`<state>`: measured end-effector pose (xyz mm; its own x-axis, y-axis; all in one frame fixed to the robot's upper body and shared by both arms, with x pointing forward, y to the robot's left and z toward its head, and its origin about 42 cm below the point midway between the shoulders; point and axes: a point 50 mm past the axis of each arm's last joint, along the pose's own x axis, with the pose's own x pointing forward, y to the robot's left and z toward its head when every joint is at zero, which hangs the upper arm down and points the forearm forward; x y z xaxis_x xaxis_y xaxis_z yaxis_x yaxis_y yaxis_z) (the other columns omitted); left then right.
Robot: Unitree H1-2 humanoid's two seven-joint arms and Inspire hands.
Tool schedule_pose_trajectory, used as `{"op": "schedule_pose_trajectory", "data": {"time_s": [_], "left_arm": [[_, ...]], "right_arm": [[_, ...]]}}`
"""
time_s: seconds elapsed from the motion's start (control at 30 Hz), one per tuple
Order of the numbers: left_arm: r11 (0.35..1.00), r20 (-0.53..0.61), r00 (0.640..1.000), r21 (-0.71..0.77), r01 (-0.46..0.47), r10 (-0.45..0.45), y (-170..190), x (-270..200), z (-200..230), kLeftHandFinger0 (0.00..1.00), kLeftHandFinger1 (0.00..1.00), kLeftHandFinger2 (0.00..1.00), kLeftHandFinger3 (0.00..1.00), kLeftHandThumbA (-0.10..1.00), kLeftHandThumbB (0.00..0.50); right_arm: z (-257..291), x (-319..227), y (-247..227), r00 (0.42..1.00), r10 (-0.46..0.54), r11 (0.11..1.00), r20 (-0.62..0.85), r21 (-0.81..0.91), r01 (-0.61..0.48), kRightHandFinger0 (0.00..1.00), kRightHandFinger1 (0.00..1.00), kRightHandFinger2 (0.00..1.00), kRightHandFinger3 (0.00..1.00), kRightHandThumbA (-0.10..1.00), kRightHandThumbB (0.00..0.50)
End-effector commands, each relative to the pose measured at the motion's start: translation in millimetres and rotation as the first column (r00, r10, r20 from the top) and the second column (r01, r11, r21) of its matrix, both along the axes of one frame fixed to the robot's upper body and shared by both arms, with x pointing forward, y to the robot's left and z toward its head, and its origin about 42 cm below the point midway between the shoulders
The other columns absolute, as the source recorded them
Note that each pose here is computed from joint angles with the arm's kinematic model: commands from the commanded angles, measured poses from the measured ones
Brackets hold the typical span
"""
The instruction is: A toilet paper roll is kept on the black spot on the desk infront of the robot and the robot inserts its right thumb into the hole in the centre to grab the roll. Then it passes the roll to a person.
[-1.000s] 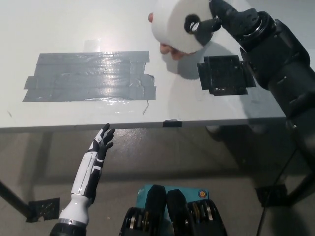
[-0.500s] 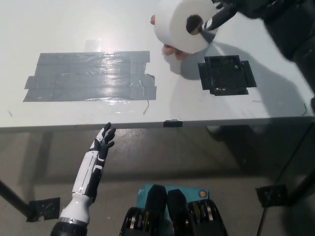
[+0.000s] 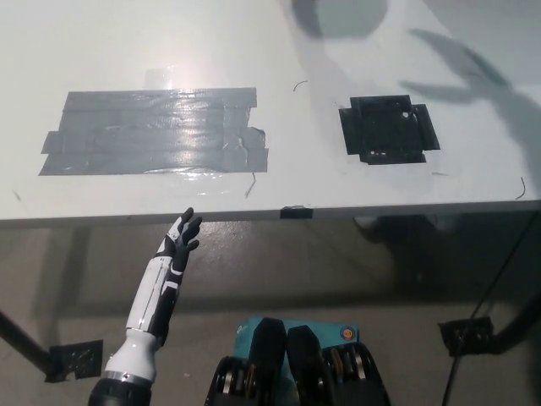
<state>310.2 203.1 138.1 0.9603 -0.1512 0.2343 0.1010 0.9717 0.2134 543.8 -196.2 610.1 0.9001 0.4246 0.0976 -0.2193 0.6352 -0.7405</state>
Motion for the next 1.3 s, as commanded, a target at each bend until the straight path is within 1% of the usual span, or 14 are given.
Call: {"op": "schedule_pose_trajectory", "data": {"time_s": [0.0, 0.07, 0.17, 0.27, 0.33, 0.4, 0.43, 0.53, 0.7, 0.8, 0.87, 1.07, 1.17, 1.27], "left_arm": [[1.000, 0.047, 0.999, 0.000, 0.022, -0.022, -5, 2, 8, 1.00, 1.00, 1.00, 1.00, 1.00, 0.105], [1.000, 0.051, 0.998, 0.010, 0.022, -0.023, -3, 6, 12, 1.00, 1.00, 1.00, 1.00, 1.00, 0.114], [1.000, 0.061, 0.998, 0.015, 0.025, -0.026, -4, 14, 18, 1.00, 1.00, 1.00, 1.00, 1.00, 0.118], [0.999, 0.074, 0.997, 0.019, 0.032, -0.033, -5, 22, 23, 1.00, 1.00, 1.00, 1.00, 1.00, 0.116], [0.999, 0.081, 0.996, 0.017, 0.035, -0.037, -6, 25, 24, 1.00, 1.00, 1.00, 1.00, 1.00, 0.113], [0.999, 0.086, 0.996, 0.016, 0.036, -0.038, -8, 30, 26, 1.00, 1.00, 1.00, 1.00, 1.00, 0.116], [0.999, 0.089, 0.995, 0.013, 0.039, -0.040, -8, 33, 27, 1.00, 1.00, 1.00, 1.00, 1.00, 0.125], [0.999, 0.096, 0.995, 0.022, 0.028, -0.030, -8, 38, 29, 1.00, 1.00, 1.00, 1.00, 1.00, 0.132], [0.999, 0.093, 0.995, 0.008, 0.032, -0.033, -8, 37, 27, 1.00, 1.00, 1.00, 1.00, 1.00, 0.106], [0.999, 0.089, 0.995, 0.004, 0.033, -0.033, -8, 37, 26, 1.00, 1.00, 1.00, 1.00, 1.00, 0.126], [0.999, 0.098, 0.995, 0.000, 0.034, -0.033, -11, 41, 30, 1.00, 1.00, 1.00, 1.00, 1.00, 0.118], [0.999, 0.110, 0.993, 0.000, 0.034, -0.034, -13, 41, 30, 1.00, 1.00, 1.00, 1.00, 1.00, 0.105], [0.999, 0.108, 0.994, -0.011, 0.034, -0.033, -15, 37, 27, 1.00, 1.00, 1.00, 1.00, 1.00, 0.112], [1.000, 0.096, 0.995, -0.017, 0.022, -0.021, -12, 28, 21, 1.00, 1.00, 1.00, 1.00, 1.00, 0.112]], "right_arm": [[51, -41, -25, 0.981, -0.014, 0.989, 0.191, 0.145, -0.014, 1.00, 1.00, 1.00, 1.00, 0.77, 0.483], [50, -75, -35, 0.953, 0.005, 0.987, 0.303, 0.150, -0.053, 1.00, 1.00, 1.00, 1.00, 0.88, 0.500], [36, -130, -42, 0.891, 0.084, 0.981, 0.446, 0.120, -0.153, 1.00, 1.00, 1.00, 1.00, 0.92, 0.500], [-25, -207, -44, 0.785, 0.220, 0.959, 0.579, 0.018, -0.282, 1.00, 1.00, 1.00, 1.00, 1.00, 0.500], [-57, -237, -41, 0.751, 0.258, 0.951, 0.608, -0.021, -0.309, 1.00, 1.00, 1.00, 1.00, 1.00, 0.500], [-80, -253, -39, 0.739, 0.288, 0.940, 0.609, -0.031, -0.341, 1.00, 1.00, 1.00, 1.00, 1.00, 0.500], [-113, -272, -35, 0.737, 0.341, 0.900, 0.584, 0.022, -0.434, 1.00, 1.00, 1.00, 1.00, 0.87, 0.458], [-162, -291, -25, 0.773, 0.356, 0.864, 0.525, 0.131, -0.487, 1.00, 1.00, 1.00, 1.00, 0.85, 0.450], [-226, -297, -19, 0.882, 0.286, 0.877, 0.375, 0.267, -0.398, 1.00, 1.00, 1.00, 1.00, 0.87, 0.398], [-252, -290, -15, 0.916, 0.270, 0.864, 0.298, 0.344, -0.367, 1.00, 1.00, 1.00, 1.00, 0.85, 0.394], [-271, -279, -15, 0.944, 0.229, 0.892, 0.239, 0.336, -0.302, 1.00, 1.00, 1.00, 1.00, 0.91, 0.375], [-336, -226, -15, 0.987, 0.126, 0.902, 0.097, 0.402, -0.155, 1.00, 1.00, 1.00, 1.00, 0.81, 0.295], [-365, -213, -17, 0.994, 0.071, 0.878, 0.087, 0.468, -0.104, 1.00, 1.00, 1.00, 1.00, 0.81, 0.300], [-398, -206, -23, 0.998, -0.017, 0.857, 0.061, 0.516, -0.017, 1.00, 1.00, 1.00, 1.00, 0.86, 0.255]]}}
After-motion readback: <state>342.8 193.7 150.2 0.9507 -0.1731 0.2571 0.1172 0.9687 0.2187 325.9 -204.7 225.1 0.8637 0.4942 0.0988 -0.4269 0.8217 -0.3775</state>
